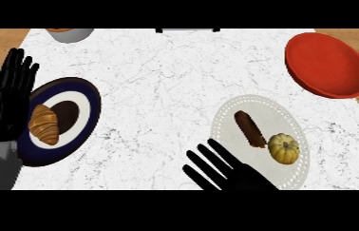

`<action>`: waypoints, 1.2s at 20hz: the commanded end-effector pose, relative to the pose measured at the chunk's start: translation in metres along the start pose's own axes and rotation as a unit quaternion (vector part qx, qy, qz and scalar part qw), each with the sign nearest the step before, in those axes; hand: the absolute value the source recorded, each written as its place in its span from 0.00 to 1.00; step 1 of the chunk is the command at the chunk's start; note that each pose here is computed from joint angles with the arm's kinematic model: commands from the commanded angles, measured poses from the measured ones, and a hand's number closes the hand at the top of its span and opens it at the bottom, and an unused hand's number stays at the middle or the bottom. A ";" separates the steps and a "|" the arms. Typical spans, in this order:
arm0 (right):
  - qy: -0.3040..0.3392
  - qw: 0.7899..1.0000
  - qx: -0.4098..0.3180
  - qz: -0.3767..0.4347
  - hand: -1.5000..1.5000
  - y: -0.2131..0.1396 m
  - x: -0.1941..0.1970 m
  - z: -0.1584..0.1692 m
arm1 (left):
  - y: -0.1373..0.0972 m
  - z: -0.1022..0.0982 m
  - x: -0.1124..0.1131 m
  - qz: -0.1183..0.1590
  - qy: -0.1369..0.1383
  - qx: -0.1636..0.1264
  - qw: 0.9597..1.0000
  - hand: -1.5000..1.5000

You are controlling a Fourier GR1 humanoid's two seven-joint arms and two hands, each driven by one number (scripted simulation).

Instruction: Pick the sweet potato from the placemat and place it in the bowl

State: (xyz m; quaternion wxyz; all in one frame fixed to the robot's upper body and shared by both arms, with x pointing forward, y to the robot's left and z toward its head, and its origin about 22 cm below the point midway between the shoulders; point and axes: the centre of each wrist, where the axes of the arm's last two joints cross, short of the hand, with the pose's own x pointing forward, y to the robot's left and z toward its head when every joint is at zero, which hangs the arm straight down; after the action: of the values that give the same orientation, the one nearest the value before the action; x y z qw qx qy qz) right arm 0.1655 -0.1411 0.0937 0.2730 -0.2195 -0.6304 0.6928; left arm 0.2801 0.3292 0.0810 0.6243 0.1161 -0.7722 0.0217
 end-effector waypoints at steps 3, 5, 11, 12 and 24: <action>0.087 0.981 0.138 0.108 0.00 -0.019 0.014 0.018 | 0.007 0.000 -0.003 -0.009 -0.006 0.002 1.000 0.50; 0.106 0.973 0.166 0.123 0.00 -0.032 0.010 0.002 | -0.003 -0.006 -0.006 0.000 -0.008 -0.013 1.000 0.50; 0.128 0.952 0.231 0.152 0.00 -0.048 0.039 0.008 | 0.004 -0.010 -0.002 0.007 -0.006 -0.017 1.000 0.50; 0.132 0.947 0.250 0.151 0.00 -0.052 0.034 0.013 | -0.006 -0.016 0.011 -0.004 -0.004 -0.005 1.000 0.50; 0.166 0.939 0.261 0.149 0.00 -0.023 -0.002 -0.018 | -0.013 -0.024 0.001 0.006 -0.008 -0.007 1.000 0.50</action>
State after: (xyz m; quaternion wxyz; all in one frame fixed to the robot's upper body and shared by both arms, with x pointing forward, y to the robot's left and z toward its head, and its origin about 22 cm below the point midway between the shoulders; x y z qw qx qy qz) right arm 0.1723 -0.1252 0.1271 0.3080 -0.3381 -0.3460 0.8192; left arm 0.2953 0.3310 0.0846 0.6208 0.1056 -0.7767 0.0125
